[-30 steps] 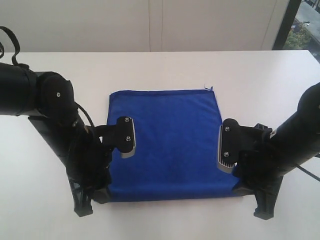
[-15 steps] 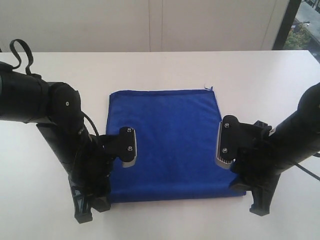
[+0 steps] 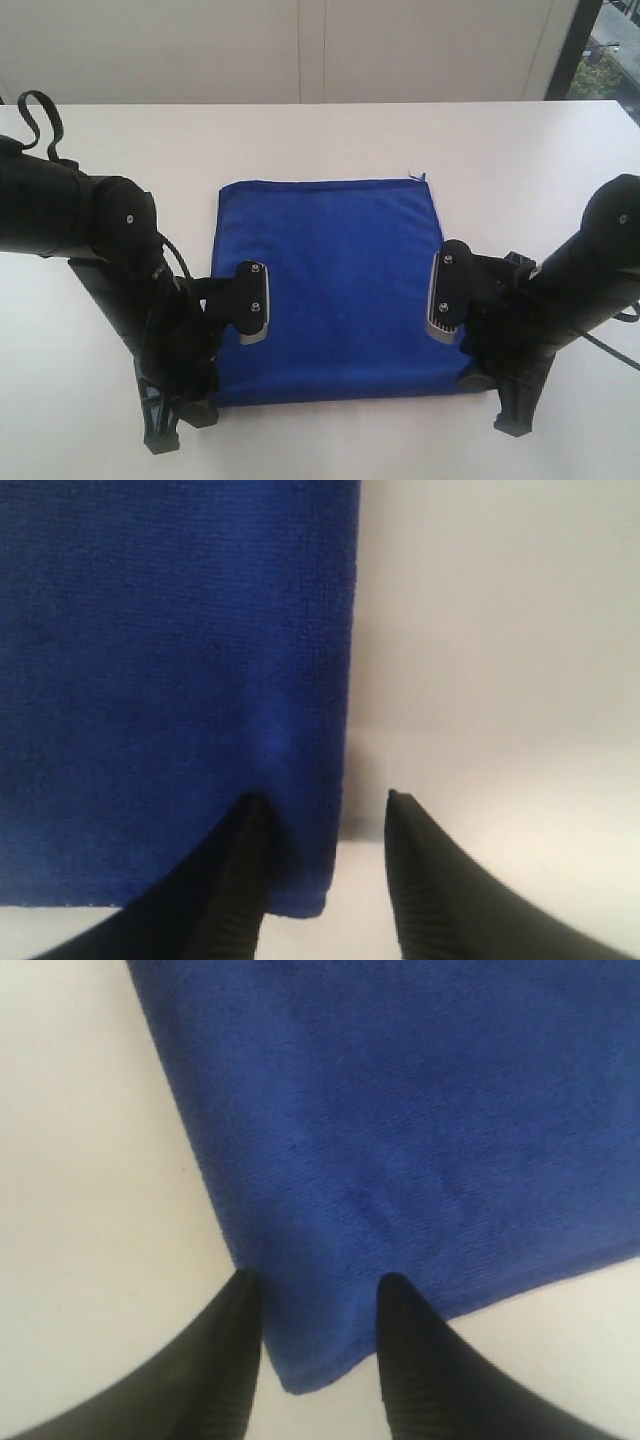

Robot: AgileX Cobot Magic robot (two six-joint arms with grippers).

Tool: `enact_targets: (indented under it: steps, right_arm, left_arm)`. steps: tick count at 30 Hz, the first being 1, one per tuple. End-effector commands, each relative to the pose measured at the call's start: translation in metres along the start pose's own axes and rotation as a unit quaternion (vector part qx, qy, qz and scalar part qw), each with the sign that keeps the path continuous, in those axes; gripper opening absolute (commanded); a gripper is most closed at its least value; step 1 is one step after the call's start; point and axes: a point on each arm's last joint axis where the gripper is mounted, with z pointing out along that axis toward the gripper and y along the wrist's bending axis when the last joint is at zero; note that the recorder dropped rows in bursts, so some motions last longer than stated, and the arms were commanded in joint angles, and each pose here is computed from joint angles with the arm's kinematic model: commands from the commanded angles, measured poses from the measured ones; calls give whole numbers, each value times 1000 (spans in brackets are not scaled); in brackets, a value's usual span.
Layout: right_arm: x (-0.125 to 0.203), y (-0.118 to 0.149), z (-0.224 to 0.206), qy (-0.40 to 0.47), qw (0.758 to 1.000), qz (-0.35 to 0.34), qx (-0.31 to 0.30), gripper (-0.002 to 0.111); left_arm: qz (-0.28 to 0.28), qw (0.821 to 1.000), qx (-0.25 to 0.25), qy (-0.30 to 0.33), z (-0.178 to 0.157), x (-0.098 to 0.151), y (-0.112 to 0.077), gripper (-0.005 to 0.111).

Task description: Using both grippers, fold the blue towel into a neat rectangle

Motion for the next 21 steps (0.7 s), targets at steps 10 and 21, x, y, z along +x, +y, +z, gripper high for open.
enact_targets:
  steps: [10, 21]
  right_arm:
    - [6, 2, 16, 21, 999, -3, -30, 30]
    - [3, 4, 5, 14, 999, -4, -33, 0]
  left_arm:
    - [1, 1000, -2, -2, 2, 0, -2, 0]
    - [14, 1000, -15, 2, -2, 0, 0, 0]
